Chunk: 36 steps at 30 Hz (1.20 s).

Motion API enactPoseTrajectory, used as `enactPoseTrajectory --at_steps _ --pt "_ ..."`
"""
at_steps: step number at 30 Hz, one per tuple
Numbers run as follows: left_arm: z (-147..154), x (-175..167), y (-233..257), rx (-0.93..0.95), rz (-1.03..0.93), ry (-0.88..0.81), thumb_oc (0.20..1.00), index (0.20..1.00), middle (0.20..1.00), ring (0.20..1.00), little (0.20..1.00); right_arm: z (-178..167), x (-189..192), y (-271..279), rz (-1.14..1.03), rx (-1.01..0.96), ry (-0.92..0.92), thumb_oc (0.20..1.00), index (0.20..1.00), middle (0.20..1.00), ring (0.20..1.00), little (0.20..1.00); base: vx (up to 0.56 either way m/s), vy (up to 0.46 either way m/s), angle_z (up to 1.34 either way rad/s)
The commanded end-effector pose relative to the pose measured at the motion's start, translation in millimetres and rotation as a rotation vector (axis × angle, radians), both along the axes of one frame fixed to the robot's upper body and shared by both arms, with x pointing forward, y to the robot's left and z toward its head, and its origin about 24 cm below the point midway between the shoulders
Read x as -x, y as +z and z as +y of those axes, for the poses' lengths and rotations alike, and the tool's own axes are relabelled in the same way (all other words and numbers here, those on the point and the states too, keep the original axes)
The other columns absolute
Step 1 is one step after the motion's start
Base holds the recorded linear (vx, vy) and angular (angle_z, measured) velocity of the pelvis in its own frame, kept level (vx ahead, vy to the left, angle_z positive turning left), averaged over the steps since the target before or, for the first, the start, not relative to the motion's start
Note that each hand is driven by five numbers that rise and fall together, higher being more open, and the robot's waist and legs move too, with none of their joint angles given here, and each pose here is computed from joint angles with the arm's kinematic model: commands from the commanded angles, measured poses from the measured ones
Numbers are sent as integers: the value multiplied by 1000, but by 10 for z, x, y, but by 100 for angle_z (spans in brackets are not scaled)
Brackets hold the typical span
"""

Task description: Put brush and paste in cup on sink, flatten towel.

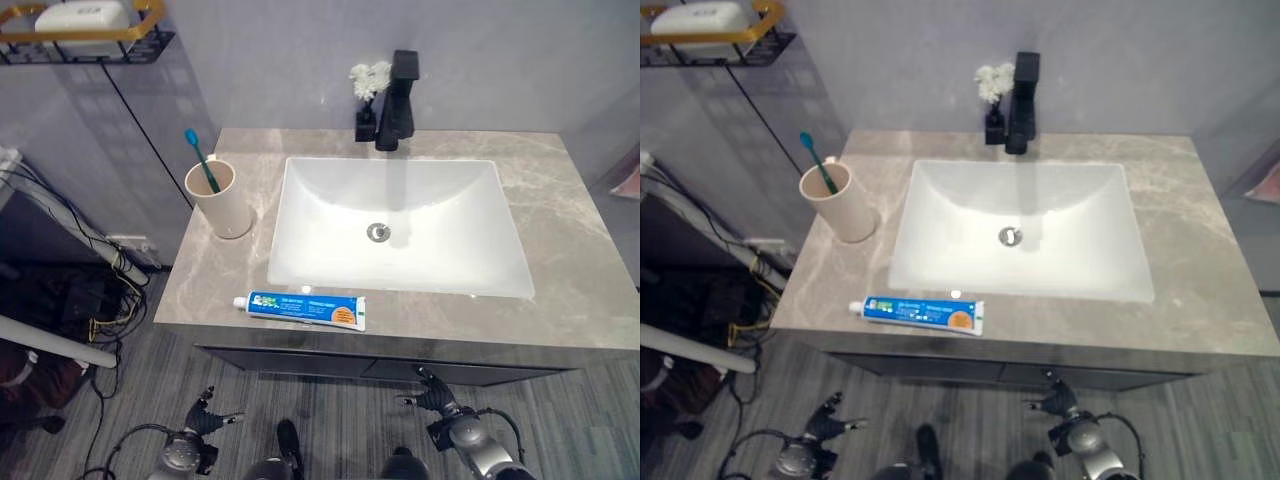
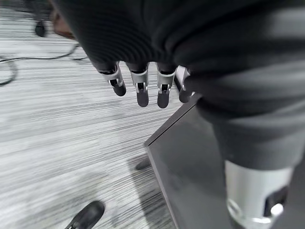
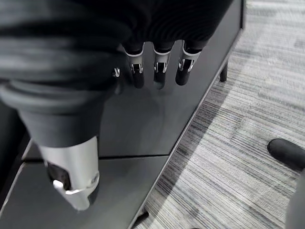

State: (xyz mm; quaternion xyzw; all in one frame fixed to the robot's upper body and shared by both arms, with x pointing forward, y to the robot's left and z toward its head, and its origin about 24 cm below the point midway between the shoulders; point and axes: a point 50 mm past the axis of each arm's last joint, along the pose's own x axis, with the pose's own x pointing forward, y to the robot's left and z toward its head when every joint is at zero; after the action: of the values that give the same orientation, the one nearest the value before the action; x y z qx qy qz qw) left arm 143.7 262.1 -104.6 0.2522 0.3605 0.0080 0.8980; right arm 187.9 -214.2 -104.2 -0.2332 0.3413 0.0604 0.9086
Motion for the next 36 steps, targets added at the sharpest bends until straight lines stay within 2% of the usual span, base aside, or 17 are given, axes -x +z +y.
enactPoseTrajectory --at_steps 1,2,4,5,6,7,8,15,16,24,27,29,32,36 --pt "192 -146 334 -86 -91 -209 1000 1000 1000 1000 1000 -48 -223 193 -101 35 76 1000 1000 1000 1000 1000 -27 0 -5" --pt "198 -143 338 -87 -90 -209 1000 1000 1000 1000 1000 -43 -222 191 -101 33 77 1000 1000 1000 1000 1000 -30 -81 -20" --pt "204 -167 515 -122 -147 -310 1000 1000 1000 1000 1000 -114 -141 103 -48 40 49 1000 1000 1000 1000 1000 1 -86 9" --pt "209 -180 735 -150 -196 -432 1000 1000 1000 1000 1000 -218 -56 31 2 76 28 1000 1000 1000 1000 1000 29 -82 35" --pt "211 -178 737 -150 -196 -432 1000 1000 1000 1000 1000 -215 -56 30 2 76 29 1000 1000 1000 1000 1000 73 -112 14" --pt "233 -189 1012 -185 -260 -549 1000 1000 1000 1000 1000 -339 80 -46 55 131 16 1000 1000 1000 1000 1000 37 -85 -5" --pt "242 -184 1112 -199 -282 -589 1000 1000 1000 1000 1000 -366 146 -86 79 153 18 1000 1000 1000 1000 1000 37 -85 2" --pt "99 -231 1695 -204 -487 -709 1000 1000 1000 1000 1000 -543 602 -315 266 230 -83 1000 1000 1000 1000 1000 3 -71 18" --pt "79 -241 1887 -279 -564 -764 1000 1000 1000 1000 1000 -552 705 -357 306 257 -76 1000 1000 1000 1000 1000 -5 -59 12" --pt "212 -295 2360 -511 -744 -739 1000 1000 1000 1000 1000 -548 1119 -487 465 242 -131 1000 1000 1000 1000 1000 0 -43 12" --pt "236 -351 2458 -540 -841 -664 1000 1000 1000 1000 1000 -495 1100 -503 469 239 -122 1000 1000 1000 1000 1000 -3 1 8" --pt "231 -438 2525 -516 -980 -541 1000 1000 1000 1000 1000 -346 1014 -523 450 246 -35 1000 1000 1000 1000 1000 -15 -5 2" --pt "169 -492 2497 -467 -1017 -516 1000 1000 1000 1000 1000 -300 958 -519 435 239 -9 1000 1000 1000 1000 1000 -15 17 -3" --pt "120 -565 2525 -523 -1038 -547 1000 1000 1000 1000 1000 -254 764 -475 372 234 -11 1000 1000 1000 1000 1000 -52 33 -22"
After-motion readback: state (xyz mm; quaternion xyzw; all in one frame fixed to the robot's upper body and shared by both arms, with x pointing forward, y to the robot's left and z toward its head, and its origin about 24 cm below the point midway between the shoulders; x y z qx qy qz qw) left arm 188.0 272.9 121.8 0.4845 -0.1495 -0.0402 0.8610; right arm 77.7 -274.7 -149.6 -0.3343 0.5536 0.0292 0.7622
